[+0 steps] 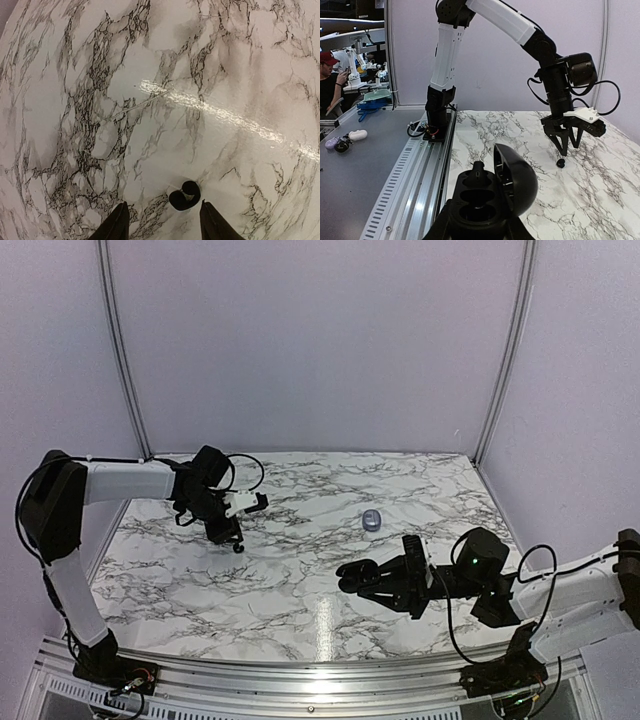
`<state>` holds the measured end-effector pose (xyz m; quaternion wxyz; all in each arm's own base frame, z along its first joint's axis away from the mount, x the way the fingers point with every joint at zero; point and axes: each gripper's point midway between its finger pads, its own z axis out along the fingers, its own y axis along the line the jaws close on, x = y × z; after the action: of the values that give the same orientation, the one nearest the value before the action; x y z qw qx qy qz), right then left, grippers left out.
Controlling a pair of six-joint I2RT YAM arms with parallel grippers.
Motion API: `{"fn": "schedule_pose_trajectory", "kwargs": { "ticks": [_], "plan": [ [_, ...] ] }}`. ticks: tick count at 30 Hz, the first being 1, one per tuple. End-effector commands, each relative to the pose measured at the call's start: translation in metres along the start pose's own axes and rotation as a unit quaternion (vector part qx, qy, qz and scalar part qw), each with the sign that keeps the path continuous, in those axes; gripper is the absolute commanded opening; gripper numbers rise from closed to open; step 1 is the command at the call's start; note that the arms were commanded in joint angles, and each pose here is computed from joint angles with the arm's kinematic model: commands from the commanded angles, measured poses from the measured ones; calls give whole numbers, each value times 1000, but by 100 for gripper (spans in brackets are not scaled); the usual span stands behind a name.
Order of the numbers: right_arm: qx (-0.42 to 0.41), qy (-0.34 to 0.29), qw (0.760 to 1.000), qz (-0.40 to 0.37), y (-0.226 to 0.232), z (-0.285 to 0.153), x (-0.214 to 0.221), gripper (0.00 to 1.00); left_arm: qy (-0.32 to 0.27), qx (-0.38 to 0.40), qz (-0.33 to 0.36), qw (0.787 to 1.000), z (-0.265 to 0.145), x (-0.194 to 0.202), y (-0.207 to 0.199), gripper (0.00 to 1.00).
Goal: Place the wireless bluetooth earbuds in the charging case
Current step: Adjust the right earbud at the center of the board.
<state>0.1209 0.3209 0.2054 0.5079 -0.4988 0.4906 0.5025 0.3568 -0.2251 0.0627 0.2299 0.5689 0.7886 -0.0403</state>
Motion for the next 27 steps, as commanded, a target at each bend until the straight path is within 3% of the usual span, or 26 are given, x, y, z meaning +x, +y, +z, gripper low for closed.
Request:
{"fn": "schedule_pose_trajectory", "kwargs": {
  "ticks": [1, 9, 18, 27],
  "plan": [
    [8, -20, 1000, -10, -2, -3, -13, 0, -12, 80, -29, 996, 6, 0, -12, 51],
    [8, -20, 1000, -10, -2, -3, -12, 0, -32, 142, -134, 980, 23, -4, -11, 51],
    [4, -22, 1000, -10, 0, -4, -13, 0, 11, 125, -217, 968, 48, 15, -4, 53],
    [3, -28, 1000, -13, 2, -6, -15, 0, 21, 127, -282, 951, 35, 31, -25, 53]
  ]
}}
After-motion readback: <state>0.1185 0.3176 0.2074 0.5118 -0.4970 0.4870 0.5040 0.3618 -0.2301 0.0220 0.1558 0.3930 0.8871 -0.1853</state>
